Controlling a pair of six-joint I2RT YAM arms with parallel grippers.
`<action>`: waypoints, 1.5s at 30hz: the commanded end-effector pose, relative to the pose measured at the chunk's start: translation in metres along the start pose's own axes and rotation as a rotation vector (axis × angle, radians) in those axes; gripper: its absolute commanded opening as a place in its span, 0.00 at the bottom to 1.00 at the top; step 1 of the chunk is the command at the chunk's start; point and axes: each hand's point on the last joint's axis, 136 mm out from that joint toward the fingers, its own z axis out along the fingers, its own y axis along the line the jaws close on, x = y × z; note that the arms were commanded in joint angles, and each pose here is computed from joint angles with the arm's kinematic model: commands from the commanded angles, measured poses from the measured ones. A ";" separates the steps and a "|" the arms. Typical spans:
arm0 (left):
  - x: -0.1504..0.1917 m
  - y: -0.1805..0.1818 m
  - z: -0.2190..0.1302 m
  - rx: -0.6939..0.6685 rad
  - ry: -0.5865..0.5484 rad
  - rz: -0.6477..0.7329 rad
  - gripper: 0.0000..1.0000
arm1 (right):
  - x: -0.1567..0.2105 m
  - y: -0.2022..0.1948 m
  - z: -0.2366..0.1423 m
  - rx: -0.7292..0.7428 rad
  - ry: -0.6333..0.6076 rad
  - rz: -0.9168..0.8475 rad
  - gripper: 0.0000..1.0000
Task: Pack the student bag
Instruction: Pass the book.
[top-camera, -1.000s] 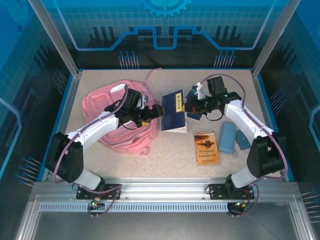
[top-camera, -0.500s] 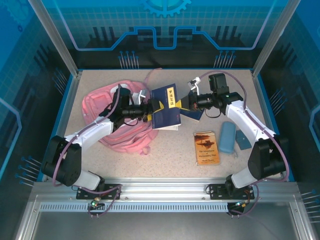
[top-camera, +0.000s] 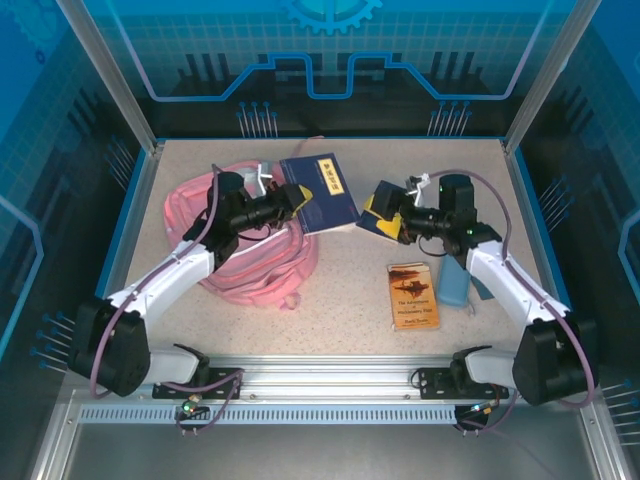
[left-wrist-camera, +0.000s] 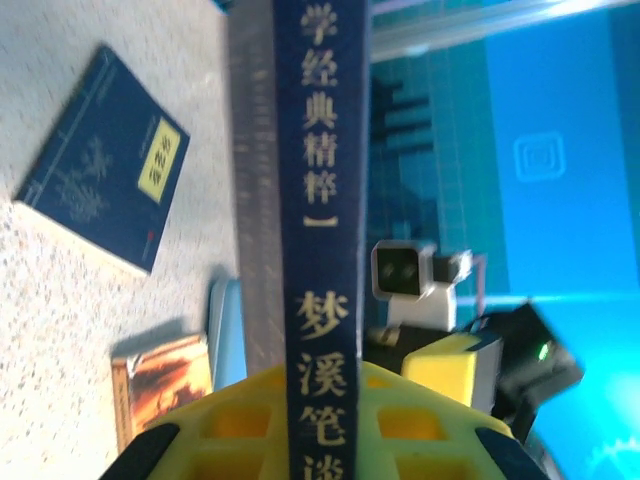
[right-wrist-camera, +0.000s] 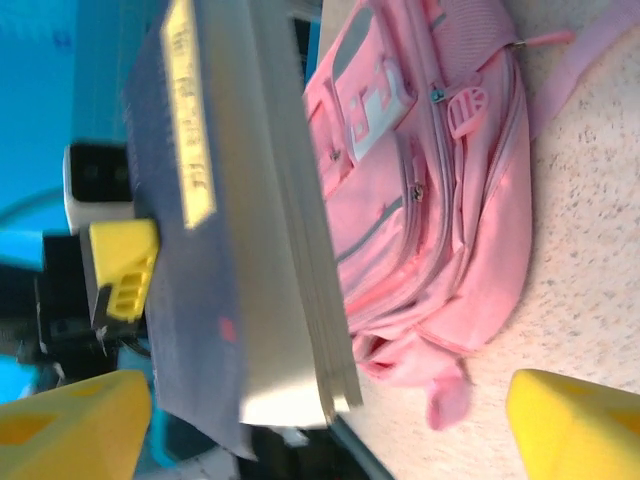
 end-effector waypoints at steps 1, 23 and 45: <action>-0.033 -0.028 -0.016 0.064 -0.190 -0.024 0.10 | -0.012 0.037 0.002 -0.148 -0.149 0.107 1.00; -0.049 -0.049 -0.018 0.129 -0.273 -0.094 0.08 | -0.011 0.129 0.075 -0.478 -0.123 0.247 0.73; 0.010 0.091 -0.089 -0.667 0.020 0.294 0.94 | -0.007 0.018 0.020 0.274 -0.175 -0.147 0.10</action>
